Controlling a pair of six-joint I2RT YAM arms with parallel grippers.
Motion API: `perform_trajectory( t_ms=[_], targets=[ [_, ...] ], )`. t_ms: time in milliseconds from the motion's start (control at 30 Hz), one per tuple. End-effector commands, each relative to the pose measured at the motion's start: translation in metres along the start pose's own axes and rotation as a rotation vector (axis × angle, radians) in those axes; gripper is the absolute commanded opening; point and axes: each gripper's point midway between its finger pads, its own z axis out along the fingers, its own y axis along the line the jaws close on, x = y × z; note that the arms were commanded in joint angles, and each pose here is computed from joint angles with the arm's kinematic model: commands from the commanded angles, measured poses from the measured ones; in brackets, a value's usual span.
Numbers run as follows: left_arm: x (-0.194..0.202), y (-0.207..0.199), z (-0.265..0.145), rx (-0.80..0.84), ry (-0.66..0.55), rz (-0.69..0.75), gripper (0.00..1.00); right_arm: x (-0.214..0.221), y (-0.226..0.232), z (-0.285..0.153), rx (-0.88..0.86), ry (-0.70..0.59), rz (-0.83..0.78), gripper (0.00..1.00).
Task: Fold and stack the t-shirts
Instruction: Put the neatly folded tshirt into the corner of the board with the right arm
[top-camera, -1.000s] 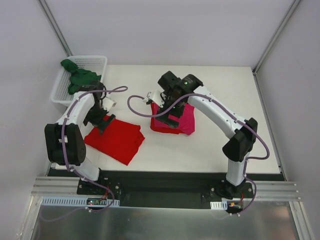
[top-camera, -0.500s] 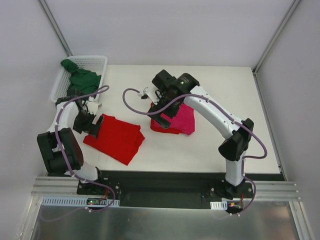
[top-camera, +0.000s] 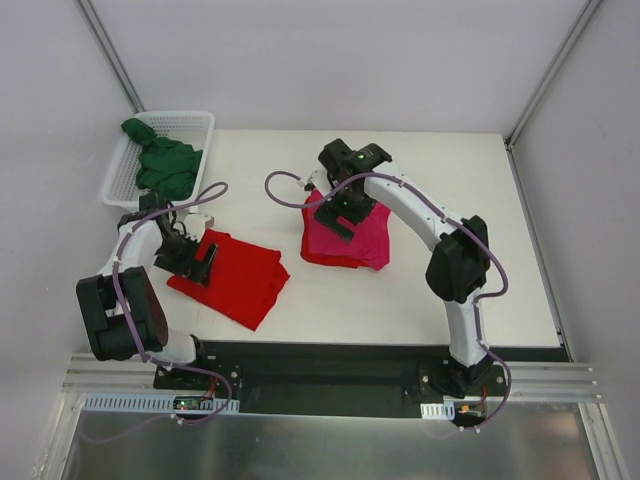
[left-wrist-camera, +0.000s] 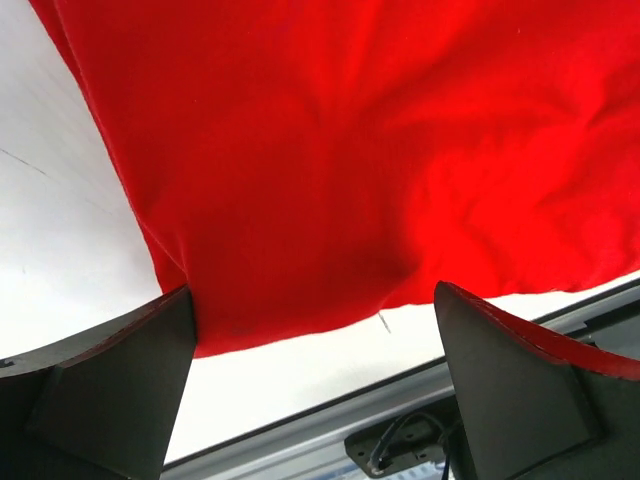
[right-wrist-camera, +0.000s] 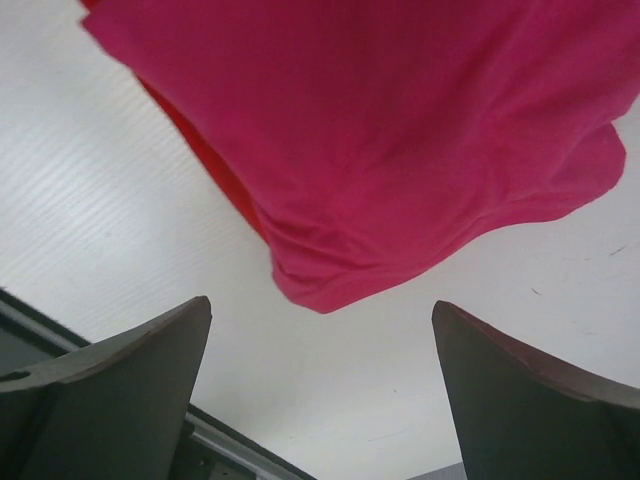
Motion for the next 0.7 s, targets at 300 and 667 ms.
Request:
perform_trajectory(
  t_ms=[300,667],
  targets=[
    [0.009,-0.017,0.009,0.032,-0.055,0.009,0.99,-0.05,-0.061,0.038,0.094,-0.194,-0.098,0.96],
    [0.016,-0.021,0.011,0.028,-0.048,-0.035,1.0,-0.054,-0.015,0.071,-0.119,-0.175,-0.126,0.96]
  ],
)
